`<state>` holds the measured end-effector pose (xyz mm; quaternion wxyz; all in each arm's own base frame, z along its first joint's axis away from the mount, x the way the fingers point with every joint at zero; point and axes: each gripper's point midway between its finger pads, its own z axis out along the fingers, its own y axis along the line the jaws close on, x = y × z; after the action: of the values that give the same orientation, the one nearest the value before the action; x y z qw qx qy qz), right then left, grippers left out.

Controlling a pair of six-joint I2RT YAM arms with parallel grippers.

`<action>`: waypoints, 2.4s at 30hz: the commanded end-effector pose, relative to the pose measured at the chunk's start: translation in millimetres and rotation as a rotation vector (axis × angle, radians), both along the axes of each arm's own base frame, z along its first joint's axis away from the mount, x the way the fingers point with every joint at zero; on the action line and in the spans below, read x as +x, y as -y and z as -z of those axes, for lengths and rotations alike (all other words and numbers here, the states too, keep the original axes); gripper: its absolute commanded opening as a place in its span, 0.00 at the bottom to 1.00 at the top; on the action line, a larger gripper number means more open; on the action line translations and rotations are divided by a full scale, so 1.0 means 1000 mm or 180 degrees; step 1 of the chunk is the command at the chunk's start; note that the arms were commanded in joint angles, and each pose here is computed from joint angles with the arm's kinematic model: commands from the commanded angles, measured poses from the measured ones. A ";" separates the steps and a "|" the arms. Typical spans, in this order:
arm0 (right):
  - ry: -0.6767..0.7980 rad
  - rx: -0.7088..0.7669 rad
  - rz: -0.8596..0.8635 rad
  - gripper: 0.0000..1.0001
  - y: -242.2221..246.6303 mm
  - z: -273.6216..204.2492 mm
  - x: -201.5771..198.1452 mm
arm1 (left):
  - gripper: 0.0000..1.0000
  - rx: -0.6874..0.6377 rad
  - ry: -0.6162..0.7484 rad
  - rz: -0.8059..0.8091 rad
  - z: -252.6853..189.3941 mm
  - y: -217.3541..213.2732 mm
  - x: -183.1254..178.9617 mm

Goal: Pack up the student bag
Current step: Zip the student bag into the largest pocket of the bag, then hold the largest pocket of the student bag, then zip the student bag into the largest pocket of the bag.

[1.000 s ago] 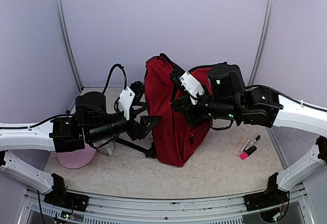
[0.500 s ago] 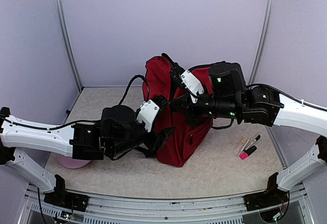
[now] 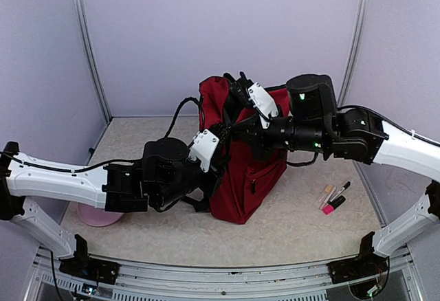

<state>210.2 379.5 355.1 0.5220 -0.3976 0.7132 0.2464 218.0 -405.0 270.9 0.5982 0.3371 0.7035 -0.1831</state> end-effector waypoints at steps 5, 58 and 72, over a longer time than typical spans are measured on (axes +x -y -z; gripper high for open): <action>0.0529 0.0354 0.0722 0.00 0.053 -0.102 0.051 | 0.00 -0.0135 -0.0071 0.0181 0.004 -0.015 -0.016; -0.0109 0.0597 0.0724 0.00 0.169 -0.067 0.098 | 0.00 0.0284 -0.0138 0.0788 -0.105 0.045 0.056; -0.1361 0.0846 0.1094 0.00 0.235 0.090 0.134 | 0.00 -0.0301 0.0306 0.0736 -0.171 -0.033 0.036</action>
<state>333.5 164.3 313.9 0.4856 -0.2053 0.7881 0.3177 266.6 -413.7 369.3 0.5491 0.4296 0.6721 -0.2494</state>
